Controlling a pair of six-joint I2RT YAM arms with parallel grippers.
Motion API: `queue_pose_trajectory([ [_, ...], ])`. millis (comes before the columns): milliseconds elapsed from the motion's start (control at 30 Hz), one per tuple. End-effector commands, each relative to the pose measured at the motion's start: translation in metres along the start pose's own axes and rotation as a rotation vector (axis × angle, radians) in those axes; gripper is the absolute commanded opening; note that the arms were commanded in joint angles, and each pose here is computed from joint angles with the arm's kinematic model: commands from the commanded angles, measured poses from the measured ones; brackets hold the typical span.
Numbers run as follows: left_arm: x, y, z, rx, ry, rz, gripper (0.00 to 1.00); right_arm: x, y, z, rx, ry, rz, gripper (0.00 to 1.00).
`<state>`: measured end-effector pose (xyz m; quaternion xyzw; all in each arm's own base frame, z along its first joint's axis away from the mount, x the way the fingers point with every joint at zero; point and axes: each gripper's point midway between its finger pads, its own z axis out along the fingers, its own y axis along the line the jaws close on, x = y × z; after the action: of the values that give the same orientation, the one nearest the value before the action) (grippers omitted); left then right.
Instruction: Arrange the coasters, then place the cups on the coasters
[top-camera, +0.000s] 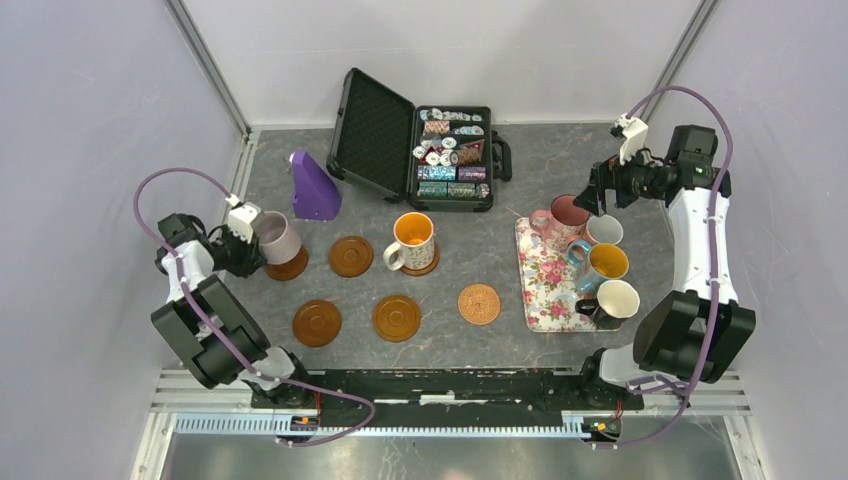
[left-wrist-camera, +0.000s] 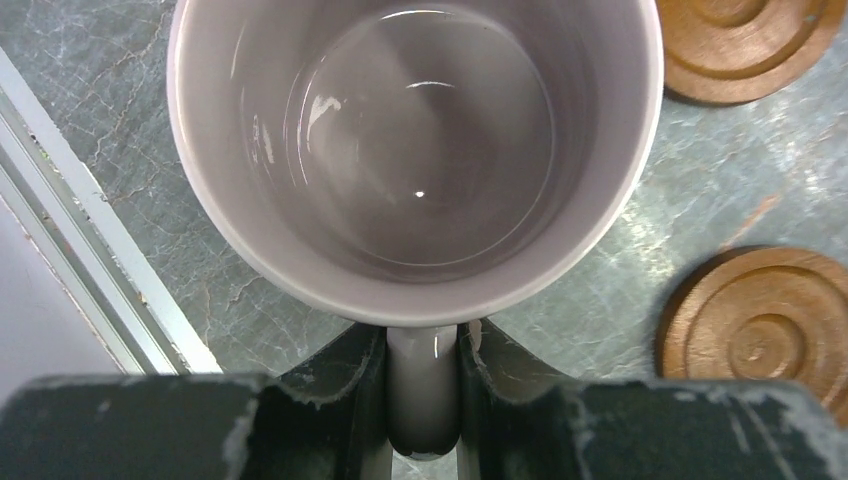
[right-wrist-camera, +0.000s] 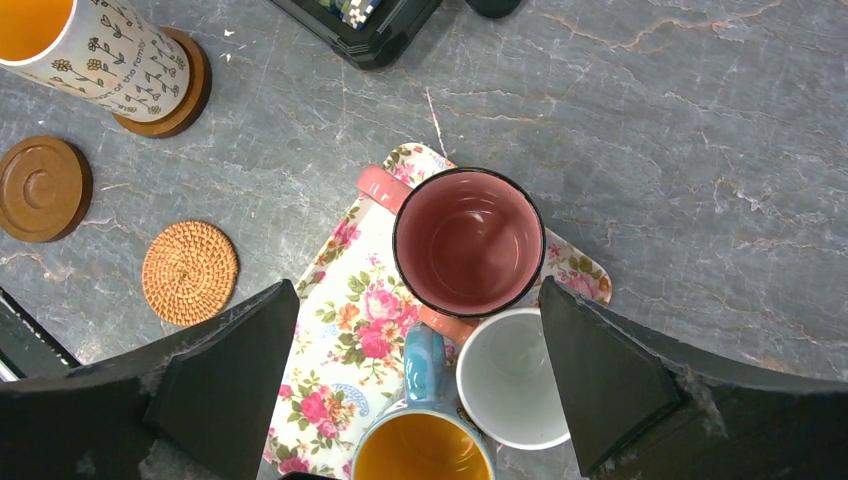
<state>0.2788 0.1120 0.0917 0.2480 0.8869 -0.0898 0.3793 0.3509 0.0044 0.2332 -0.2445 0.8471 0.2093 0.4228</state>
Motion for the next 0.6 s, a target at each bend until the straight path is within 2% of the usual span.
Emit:
queue_pose_trajectory([
  [0,-0.009,0.029,0.007,-0.060,-0.053,0.182,0.02,-0.007,0.003,-0.008,0.036,-0.021,-0.032,0.98],
  [567,0.019,0.021,0.026,0.001,-0.008,0.206,0.02,0.002,0.002,-0.008,0.046,0.002,-0.025,0.98],
])
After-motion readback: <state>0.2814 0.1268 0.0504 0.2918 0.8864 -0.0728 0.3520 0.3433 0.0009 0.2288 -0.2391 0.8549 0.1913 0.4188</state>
